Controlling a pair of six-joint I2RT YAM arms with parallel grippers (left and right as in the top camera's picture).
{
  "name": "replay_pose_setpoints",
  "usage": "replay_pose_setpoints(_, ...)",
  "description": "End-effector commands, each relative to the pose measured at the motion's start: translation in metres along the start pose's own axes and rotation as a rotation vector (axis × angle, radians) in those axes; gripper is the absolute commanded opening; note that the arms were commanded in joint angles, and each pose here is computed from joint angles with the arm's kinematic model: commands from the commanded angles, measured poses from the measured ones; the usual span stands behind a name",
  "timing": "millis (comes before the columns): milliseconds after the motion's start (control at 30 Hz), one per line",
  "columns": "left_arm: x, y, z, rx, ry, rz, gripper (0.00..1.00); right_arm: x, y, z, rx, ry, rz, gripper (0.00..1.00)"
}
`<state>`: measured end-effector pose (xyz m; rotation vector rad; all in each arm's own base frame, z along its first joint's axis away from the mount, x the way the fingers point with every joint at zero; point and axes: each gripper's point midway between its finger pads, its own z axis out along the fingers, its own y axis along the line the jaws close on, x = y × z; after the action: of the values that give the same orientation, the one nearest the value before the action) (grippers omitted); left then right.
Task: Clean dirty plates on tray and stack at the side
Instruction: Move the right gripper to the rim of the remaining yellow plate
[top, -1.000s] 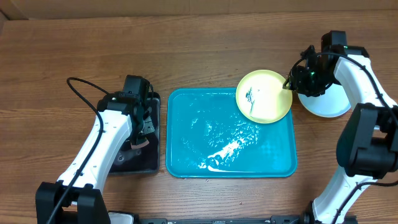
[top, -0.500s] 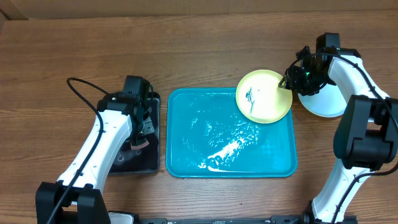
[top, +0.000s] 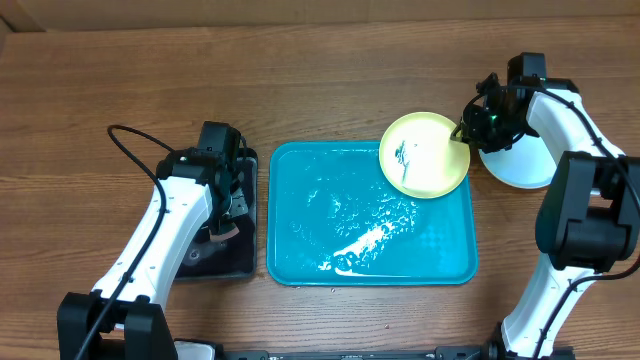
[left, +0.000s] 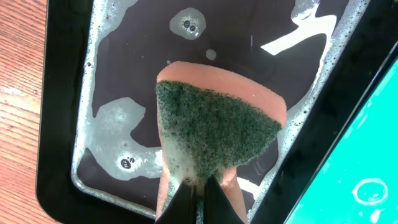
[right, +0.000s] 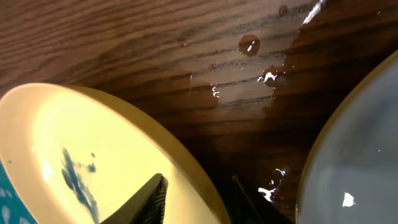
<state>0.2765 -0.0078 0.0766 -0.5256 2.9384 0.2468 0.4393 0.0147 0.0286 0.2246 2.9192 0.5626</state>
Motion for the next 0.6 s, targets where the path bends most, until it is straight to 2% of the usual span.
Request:
replay_pose_setpoints(0, -0.001, 0.004, 0.0, -0.018, -0.005, -0.004, 0.04, 0.006, -0.001, 0.015, -0.011, 0.036, 0.033, 0.32)
replay_pose_setpoints(33, -0.001, 0.004, 0.0, -0.018, -0.005, -0.004, 0.04, 0.007, -0.001, 0.016, -0.011, 0.037, 0.038, 0.29)
replay_pose_setpoints(133, 0.0, 0.004, 0.0, -0.019, -0.003, -0.003, 0.04, 0.007, -0.001, 0.016, -0.011, 0.039, 0.045, 0.08)
replay_pose_setpoints(167, 0.0, 0.004, 0.0, -0.019, -0.003, -0.003, 0.04, 0.008, -0.001, 0.015, -0.01, 0.044, 0.047, 0.04)
replay_pose_setpoints(567, -0.004, 0.002, 0.0, -0.011, -0.018, -0.007, 0.04, 0.029, 0.008, 0.004, -0.005, 0.118, 0.061, 0.04)
